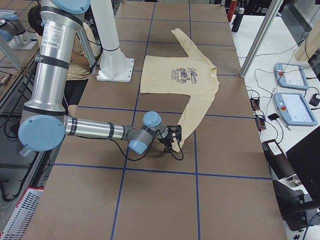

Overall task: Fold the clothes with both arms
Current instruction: 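Grasp the cuff of the sleeve with the right gripper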

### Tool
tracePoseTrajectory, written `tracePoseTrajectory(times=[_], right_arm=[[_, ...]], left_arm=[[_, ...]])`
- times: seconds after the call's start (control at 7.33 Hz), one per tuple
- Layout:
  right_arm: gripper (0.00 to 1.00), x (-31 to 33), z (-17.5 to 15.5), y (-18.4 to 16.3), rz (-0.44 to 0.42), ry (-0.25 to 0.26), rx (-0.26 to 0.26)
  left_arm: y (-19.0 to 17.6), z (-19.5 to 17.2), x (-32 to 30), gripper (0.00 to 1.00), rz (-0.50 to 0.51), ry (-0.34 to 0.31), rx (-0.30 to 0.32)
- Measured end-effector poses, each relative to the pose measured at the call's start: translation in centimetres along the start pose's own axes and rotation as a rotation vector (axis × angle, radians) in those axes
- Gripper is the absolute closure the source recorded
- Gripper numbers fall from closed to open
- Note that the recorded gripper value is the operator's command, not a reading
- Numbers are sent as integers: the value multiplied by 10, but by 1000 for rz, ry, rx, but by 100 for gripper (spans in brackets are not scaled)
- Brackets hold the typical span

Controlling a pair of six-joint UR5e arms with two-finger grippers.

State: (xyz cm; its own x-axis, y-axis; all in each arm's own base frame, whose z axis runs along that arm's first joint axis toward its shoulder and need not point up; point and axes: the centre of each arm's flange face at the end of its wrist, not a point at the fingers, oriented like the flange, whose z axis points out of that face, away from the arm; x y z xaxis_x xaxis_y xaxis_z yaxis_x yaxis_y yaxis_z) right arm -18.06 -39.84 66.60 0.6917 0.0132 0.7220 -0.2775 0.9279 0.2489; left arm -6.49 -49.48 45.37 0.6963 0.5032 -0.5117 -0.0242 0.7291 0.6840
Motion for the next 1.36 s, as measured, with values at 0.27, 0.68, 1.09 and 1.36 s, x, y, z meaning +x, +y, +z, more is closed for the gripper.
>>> tracePoseTrajectory(times=[0.27, 0.68, 1.09, 1.36], right_arm=[[69, -3, 3, 2, -10, 10, 9], [100, -4, 5, 4, -16, 15, 11], [100, -12, -2, 1, -32, -4, 17], [100, -40, -30, -11, -47, -67, 55]], left_arm=[[1, 1, -1, 0, -2, -1, -2], [4, 1, -1, 0, -5, -1, -5], [4, 1, -1, 0, -5, 0, -6], [5, 1, -1, 0, -6, 0, -6]])
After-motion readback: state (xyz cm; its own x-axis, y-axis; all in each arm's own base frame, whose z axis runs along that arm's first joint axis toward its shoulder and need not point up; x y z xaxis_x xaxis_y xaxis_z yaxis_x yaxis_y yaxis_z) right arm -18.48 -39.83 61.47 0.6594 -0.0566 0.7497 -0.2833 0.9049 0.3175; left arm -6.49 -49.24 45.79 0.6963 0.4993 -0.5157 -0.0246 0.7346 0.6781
